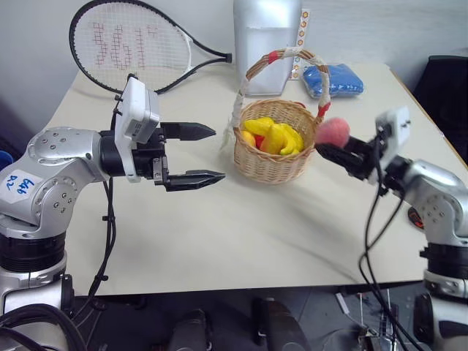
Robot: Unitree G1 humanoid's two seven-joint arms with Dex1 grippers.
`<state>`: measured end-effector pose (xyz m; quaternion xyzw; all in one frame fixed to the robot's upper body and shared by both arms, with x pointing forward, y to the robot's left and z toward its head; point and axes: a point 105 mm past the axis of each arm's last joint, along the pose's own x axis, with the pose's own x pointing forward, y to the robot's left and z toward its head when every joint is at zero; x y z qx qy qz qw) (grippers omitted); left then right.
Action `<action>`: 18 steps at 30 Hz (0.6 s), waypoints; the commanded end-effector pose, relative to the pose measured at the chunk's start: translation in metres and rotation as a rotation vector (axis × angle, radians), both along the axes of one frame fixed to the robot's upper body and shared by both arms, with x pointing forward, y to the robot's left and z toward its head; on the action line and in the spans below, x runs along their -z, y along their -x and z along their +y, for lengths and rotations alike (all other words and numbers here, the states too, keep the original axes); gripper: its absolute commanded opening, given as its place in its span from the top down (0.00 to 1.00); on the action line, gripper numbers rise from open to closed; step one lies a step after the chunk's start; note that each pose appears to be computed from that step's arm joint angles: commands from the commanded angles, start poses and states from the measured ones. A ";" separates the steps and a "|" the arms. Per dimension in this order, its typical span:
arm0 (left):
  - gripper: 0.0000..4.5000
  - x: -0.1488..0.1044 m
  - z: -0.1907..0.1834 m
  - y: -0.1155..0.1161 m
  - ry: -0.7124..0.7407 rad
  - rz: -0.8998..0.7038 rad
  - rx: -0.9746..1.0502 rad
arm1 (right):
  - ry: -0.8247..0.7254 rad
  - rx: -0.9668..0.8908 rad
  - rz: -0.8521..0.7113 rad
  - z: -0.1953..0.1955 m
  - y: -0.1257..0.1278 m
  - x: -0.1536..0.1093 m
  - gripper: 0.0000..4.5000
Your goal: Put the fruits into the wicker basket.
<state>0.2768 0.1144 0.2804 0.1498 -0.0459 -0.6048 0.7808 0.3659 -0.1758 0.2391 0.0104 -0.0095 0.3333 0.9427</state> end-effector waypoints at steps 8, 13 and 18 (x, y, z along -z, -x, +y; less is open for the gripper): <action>0.00 -0.013 0.000 0.002 0.015 -0.066 -0.014 | 0.084 0.070 0.008 0.030 -0.032 0.001 0.29; 0.00 -0.012 0.002 0.002 0.016 -0.066 -0.020 | 0.080 0.102 -0.027 0.017 -0.023 -0.009 0.01; 0.00 -0.013 0.002 0.001 0.026 -0.065 -0.021 | 0.053 0.081 -0.061 -0.003 0.007 -0.023 0.01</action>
